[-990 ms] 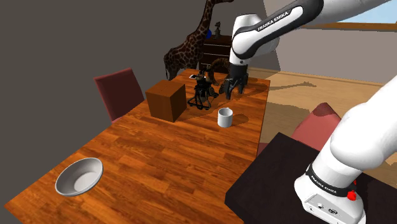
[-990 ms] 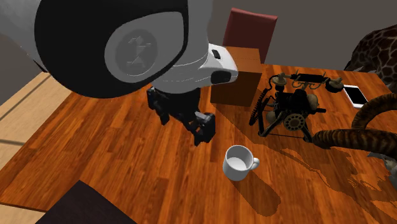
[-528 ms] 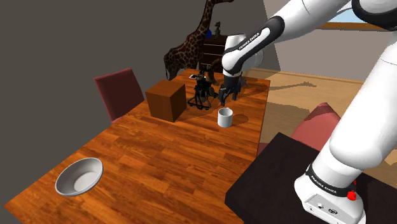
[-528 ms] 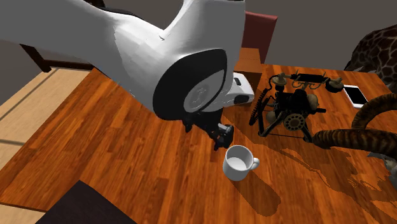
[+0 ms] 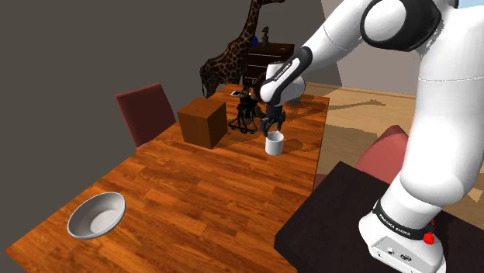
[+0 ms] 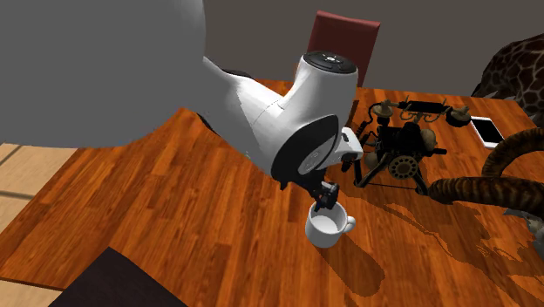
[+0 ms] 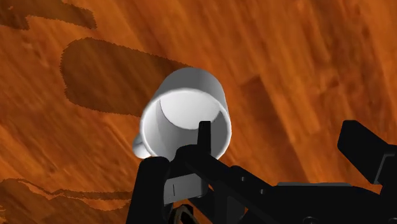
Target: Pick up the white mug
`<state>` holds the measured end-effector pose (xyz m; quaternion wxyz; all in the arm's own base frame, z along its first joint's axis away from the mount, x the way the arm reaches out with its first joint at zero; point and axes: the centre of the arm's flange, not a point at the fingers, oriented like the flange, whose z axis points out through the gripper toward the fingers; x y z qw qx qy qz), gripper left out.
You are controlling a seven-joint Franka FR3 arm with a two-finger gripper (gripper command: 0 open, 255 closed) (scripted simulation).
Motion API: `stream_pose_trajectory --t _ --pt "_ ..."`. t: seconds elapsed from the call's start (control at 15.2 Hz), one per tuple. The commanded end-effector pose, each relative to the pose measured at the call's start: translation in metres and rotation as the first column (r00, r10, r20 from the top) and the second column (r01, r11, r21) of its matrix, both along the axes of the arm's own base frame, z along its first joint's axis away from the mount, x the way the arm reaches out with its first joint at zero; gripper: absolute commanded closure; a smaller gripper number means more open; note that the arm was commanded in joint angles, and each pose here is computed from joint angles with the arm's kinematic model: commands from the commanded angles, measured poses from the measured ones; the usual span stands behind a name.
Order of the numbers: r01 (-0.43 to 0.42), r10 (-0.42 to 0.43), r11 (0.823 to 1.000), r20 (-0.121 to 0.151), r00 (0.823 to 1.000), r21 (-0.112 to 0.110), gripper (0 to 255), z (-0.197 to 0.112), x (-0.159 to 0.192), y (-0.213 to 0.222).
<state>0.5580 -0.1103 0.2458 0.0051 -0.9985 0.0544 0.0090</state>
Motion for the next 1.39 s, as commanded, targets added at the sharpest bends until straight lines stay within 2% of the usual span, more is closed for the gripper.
stream_pose_trajectory --t 0.0,0.26,0.79,0.92,0.99,1.32 --pt "0.005 -0.005 1.000 -0.003 1.000 -0.005 0 -0.022 0.012 -0.008" --pt "0.015 -0.016 1.000 -0.008 1.000 -0.015 0 -0.064 0.039 -0.025" --pt "0.016 -0.016 1.000 -0.008 1.000 -0.016 0 -0.107 0.040 -0.026" --pt "0.016 -0.016 1.000 -0.008 1.000 -0.016 0 -0.107 0.040 -0.026" --pt "0.016 -0.016 1.000 -0.008 1.000 -0.016 255 -0.107 0.041 -0.026" --pt "0.016 -0.016 1.000 -0.008 1.000 -0.016 255 -0.107 0.041 -0.026"
